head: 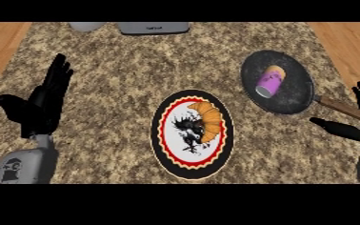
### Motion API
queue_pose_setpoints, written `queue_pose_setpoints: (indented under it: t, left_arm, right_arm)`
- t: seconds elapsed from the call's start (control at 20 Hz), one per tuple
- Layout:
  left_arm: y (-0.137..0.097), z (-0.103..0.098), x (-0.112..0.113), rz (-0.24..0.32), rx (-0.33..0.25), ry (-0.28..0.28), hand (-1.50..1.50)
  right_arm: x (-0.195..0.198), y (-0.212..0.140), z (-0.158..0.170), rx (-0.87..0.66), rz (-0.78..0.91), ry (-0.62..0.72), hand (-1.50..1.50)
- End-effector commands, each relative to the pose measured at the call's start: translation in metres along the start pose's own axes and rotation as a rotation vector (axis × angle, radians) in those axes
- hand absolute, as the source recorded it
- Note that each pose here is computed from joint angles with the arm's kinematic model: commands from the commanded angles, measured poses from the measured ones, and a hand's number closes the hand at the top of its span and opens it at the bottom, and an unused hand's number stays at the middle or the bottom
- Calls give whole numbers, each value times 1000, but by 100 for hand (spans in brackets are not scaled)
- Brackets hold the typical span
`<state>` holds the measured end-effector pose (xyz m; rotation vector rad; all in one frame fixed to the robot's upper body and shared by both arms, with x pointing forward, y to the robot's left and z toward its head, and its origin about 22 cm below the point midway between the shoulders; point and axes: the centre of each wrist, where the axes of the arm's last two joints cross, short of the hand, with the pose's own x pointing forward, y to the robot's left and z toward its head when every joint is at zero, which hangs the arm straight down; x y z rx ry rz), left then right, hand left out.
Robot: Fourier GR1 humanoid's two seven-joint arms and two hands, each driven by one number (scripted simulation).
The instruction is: Pick the can from the plate and place it in the pan
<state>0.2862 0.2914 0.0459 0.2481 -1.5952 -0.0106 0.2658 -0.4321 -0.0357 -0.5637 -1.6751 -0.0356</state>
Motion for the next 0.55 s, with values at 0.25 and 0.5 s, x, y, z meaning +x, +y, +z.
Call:
queue_pose_setpoints:
  t: [0.25, 0.5]
  left_arm:
    - [12, 3, -2, 8, 18, -6, 0]
    - [-16, -4, 1, -12, -21, -43, 0]
  right_arm:
    - [41, -49, 90, 33, -17, -16, -150]
    - [81, -40, 135, -16, 51, -9, -150]
